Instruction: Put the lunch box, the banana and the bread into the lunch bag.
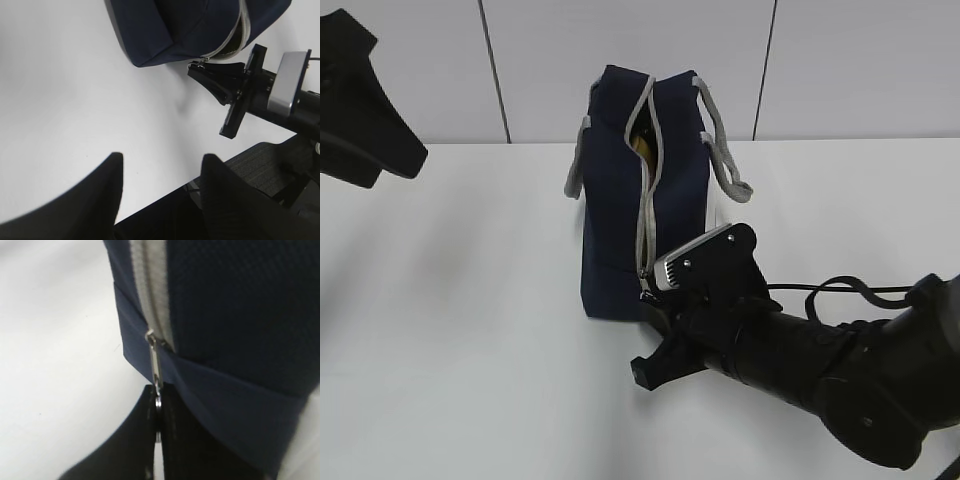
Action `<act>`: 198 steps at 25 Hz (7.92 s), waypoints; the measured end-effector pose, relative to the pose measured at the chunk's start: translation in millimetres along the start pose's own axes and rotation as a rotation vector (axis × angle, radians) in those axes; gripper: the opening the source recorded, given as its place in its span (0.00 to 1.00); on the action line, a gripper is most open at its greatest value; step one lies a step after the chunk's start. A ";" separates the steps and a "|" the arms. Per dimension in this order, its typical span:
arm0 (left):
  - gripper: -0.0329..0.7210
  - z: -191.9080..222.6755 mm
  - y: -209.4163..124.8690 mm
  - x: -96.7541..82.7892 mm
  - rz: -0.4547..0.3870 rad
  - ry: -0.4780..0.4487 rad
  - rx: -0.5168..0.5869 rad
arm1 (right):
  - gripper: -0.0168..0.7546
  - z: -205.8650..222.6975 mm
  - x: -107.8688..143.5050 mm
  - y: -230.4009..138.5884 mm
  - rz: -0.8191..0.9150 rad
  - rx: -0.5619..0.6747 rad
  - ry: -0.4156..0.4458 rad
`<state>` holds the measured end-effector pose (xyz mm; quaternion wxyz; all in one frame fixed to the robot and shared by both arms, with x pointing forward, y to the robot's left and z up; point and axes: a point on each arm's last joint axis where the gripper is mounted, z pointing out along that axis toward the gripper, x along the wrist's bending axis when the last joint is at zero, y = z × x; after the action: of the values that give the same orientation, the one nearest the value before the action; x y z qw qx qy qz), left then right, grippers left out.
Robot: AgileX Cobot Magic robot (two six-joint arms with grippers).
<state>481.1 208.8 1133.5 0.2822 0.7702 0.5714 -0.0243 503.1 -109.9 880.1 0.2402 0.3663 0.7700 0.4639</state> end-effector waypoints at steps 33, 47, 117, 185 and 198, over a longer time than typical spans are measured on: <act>0.52 0.0 0.0 0.1 0.001 0.001 0.000 | 0.00 -23.4 2.1 15.5 -0.118 -0.007 0.022; 0.52 0.0 0.0 0.1 0.001 0.001 0.000 | 0.00 -26.5 -3.1 21.9 -0.154 -0.048 0.028; 0.52 18.1 2.7 4.8 -0.039 -0.034 -0.086 | 0.00 -65.3 -10.2 99.4 -0.274 -0.081 0.305; 0.52 58.1 25.9 4.2 0.168 -0.209 -0.147 | 0.00 -77.0 -35.9 166.9 -0.205 -0.284 0.033; 0.52 61.6 24.8 -2.9 0.413 -0.289 -0.234 | 0.00 -77.0 -38.0 167.4 -0.131 -0.286 0.020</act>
<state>519.9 173.1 1092.9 0.4468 0.8211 0.3551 -0.0100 528.9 -130.8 1065.3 0.3121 0.2726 0.7209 0.5556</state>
